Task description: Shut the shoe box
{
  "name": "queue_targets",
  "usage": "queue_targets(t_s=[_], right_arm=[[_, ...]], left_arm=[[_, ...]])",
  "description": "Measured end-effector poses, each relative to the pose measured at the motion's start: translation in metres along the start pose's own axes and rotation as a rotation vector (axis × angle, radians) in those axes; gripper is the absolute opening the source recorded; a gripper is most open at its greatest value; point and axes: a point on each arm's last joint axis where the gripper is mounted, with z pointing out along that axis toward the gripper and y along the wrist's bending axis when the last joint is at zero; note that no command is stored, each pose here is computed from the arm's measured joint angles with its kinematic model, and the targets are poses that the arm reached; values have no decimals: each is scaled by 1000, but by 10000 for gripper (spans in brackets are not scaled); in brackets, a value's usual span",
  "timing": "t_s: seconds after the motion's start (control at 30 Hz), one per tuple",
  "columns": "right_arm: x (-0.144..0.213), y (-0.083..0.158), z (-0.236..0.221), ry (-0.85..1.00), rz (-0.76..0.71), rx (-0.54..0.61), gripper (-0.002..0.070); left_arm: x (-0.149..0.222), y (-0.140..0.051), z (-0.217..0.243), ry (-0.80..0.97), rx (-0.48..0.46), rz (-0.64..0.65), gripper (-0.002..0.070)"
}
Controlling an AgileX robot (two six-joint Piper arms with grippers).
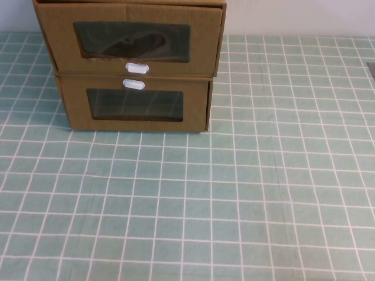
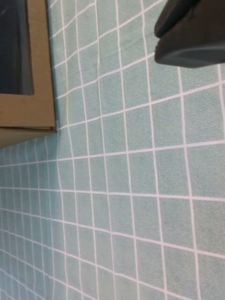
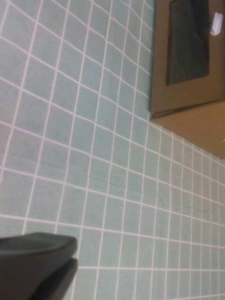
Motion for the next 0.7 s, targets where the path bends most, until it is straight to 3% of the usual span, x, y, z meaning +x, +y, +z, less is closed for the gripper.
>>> queue_targets(t_s=[0.53, 0.7], right_arm=[[0, 0, -1, -6, -1, 2, -14], [0, -8, -13, -96, -3, 76, -14]], left_arm=[[0, 0, 0, 2, -1, 2, -5], [0, 0, 0, 2, -1, 2, -5]])
